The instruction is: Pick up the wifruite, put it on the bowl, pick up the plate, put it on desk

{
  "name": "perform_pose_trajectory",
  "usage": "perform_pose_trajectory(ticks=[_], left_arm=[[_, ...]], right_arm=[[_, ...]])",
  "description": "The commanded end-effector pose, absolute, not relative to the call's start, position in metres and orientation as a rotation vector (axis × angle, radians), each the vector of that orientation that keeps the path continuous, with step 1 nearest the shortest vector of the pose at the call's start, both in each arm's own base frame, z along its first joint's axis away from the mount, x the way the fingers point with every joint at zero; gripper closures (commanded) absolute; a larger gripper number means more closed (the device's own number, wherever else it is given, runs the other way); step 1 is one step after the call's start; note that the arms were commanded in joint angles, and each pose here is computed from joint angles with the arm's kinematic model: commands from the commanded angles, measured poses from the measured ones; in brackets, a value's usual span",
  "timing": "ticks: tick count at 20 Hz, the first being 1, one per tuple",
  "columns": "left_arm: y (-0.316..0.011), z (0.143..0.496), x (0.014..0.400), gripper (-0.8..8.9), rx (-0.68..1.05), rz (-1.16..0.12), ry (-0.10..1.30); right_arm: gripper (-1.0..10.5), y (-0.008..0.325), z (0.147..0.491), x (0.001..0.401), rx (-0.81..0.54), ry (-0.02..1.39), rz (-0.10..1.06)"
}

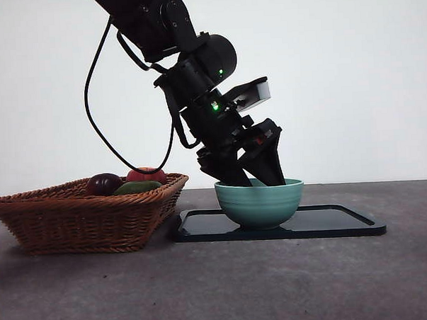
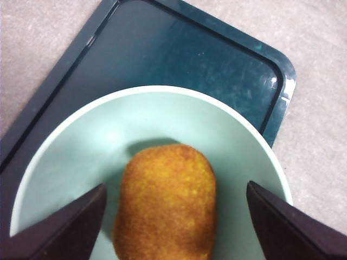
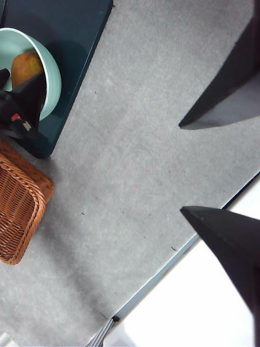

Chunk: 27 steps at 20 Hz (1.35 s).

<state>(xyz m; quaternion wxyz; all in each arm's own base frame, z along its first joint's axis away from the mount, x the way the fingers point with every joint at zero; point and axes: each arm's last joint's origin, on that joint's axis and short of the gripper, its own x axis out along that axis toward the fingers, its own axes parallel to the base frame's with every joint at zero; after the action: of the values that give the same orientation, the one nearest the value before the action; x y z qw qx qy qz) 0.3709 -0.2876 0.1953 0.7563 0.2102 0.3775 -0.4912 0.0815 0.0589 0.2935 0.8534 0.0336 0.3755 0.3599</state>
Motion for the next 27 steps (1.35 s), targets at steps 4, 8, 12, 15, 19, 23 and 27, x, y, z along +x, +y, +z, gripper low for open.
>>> perform_pose_trajectory(ticks=[4, 8, 12, 15, 19, 23, 27], left_arm=[[-0.298, 0.183, 0.373, 4.21, 0.498, -1.069, 0.828], [-0.299, 0.183, 0.372, 6.1, 0.499, -1.069, 0.822], [-0.299, 0.19, 0.373, 6.42, 0.482, -1.06, 0.816], [-0.3, 0.208, 0.375, 6.42, 0.45, -1.043, 0.81], [-0.301, 0.255, 0.38, 6.42, 0.424, -1.044, 0.778], [-0.288, 0.322, 0.378, 6.64, 0.326, -0.993, 0.706], [-0.248, 0.385, 0.359, 6.64, 0.258, -0.934, 0.619]], right_arm=[[7.2, 0.06, 0.296, 0.082, 0.08, 0.784, 0.764], [7.2, 0.06, 0.296, 0.082, 0.08, 0.784, 0.764], [7.2, 0.06, 0.296, 0.082, 0.08, 0.784, 0.764], [7.2, 0.06, 0.296, 0.082, 0.076, 0.782, 0.754], [7.2, 0.06, 0.296, 0.082, 0.076, 0.781, 0.754], [7.2, 0.06, 0.296, 0.082, 0.076, 0.781, 0.754], [7.2, 0.06, 0.296, 0.082, 0.072, 0.779, 0.755]])
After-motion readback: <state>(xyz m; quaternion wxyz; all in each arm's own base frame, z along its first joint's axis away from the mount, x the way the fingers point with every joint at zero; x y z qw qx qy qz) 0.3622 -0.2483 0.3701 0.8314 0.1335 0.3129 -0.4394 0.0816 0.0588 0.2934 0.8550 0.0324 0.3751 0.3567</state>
